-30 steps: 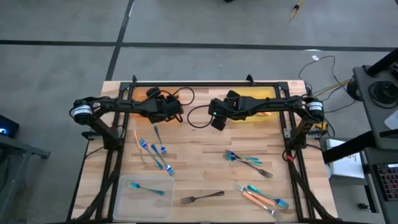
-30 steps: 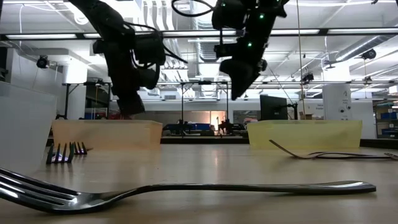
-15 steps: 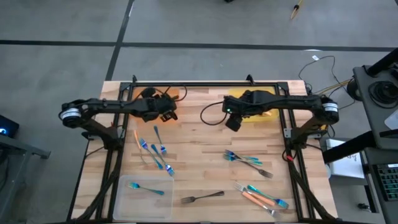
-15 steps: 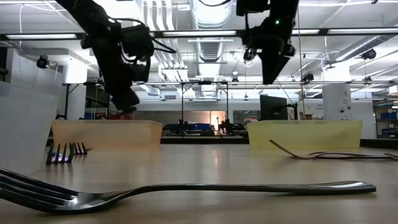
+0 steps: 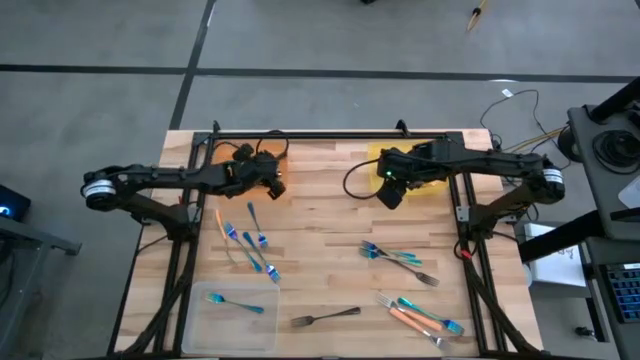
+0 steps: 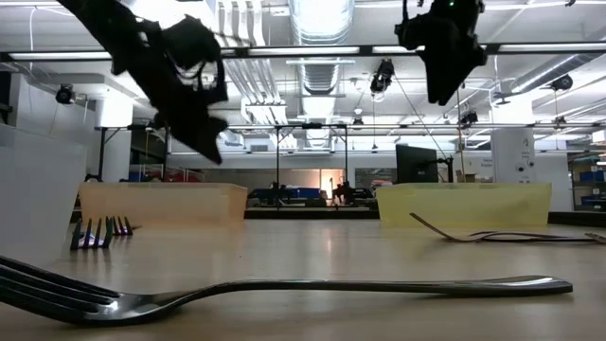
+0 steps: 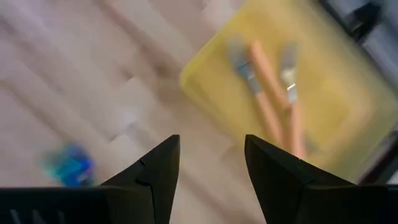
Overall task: Sort silverware by color (type)
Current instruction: Put the blue fork into the transparent bin
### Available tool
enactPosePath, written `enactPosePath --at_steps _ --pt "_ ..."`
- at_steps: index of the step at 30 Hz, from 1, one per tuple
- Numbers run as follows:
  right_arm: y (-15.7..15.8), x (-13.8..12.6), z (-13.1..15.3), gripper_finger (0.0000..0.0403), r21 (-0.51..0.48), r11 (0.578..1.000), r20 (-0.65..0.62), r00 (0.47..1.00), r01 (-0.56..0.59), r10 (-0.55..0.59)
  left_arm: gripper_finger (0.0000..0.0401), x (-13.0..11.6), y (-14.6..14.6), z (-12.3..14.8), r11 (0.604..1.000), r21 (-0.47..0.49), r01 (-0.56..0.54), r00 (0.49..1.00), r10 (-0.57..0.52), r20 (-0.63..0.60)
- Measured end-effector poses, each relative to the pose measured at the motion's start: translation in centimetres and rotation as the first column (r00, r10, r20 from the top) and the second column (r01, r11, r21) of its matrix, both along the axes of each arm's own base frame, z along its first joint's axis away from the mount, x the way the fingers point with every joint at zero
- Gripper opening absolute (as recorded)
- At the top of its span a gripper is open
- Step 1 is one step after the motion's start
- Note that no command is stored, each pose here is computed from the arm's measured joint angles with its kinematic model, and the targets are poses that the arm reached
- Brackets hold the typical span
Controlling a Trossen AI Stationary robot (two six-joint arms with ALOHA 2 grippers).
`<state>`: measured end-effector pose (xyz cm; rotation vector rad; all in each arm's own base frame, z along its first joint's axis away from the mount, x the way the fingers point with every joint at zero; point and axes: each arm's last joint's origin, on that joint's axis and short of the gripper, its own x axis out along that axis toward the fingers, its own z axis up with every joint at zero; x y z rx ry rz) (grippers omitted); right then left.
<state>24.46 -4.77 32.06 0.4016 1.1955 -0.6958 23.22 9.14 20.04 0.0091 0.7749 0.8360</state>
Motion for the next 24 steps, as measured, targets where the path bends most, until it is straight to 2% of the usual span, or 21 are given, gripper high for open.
enactPosePath --at_steps 2,4,7,9,11,14,18,21,24 --pt "0.7 -0.1 -0.3 0.0171 0.077 0.997 0.016 1.000 0.008 -0.010 0.0075 0.3 -0.9 1.3 0.996 -0.020 0.087 0.991 -0.084 0.102" --pt "1.7 0.1 -0.9 0.0171 0.146 0.989 0.013 1.000 -0.008 0.006 0.0075 0.7 -2.1 2.5 0.972 -0.051 0.230 0.952 -0.213 0.219" --pt "3.3 0.5 -2.5 0.0171 0.243 0.970 -0.041 0.999 -0.017 0.027 0.0075 1.2 -4.1 3.9 0.877 -0.085 0.473 0.833 -0.414 0.367" --pt "4.6 0.7 -3.5 0.0171 0.309 0.951 -0.074 0.995 -0.035 0.061 0.0075 1.3 -5.4 4.5 0.814 -0.080 0.575 0.760 -0.495 0.421" --pt "5.9 0.9 -4.5 0.0171 0.340 0.938 -0.109 0.988 -0.064 0.107 0.0075 1.4 -6.5 4.8 0.783 -0.071 0.618 0.726 -0.534 0.433" --pt "7.6 1.3 -6.3 0.0171 0.345 0.931 -0.146 0.974 -0.115 0.174 0.0075 1.4 -7.7 4.5 0.762 -0.078 0.643 0.710 -0.555 0.434" --pt "9.5 2.3 -9.3 0.0171 0.350 0.920 -0.159 0.956 -0.178 0.246 0.0075 1.6 -9.1 3.7 0.737 -0.078 0.671 0.668 -0.556 0.495" --pt "10.3 2.8 -11.5 0.0171 0.356 0.913 -0.217 0.933 -0.197 0.286 0.0075 1.6 -9.7 3.2 0.729 -0.060 0.682 0.621 -0.533 0.575" --pt "10.6 3.1 -13.0 0.0171 0.363 0.907 -0.259 0.912 -0.215 0.320 0.0075 1.2 -10.1 3.5 0.719 -0.003 0.695 0.544 -0.523 0.656"
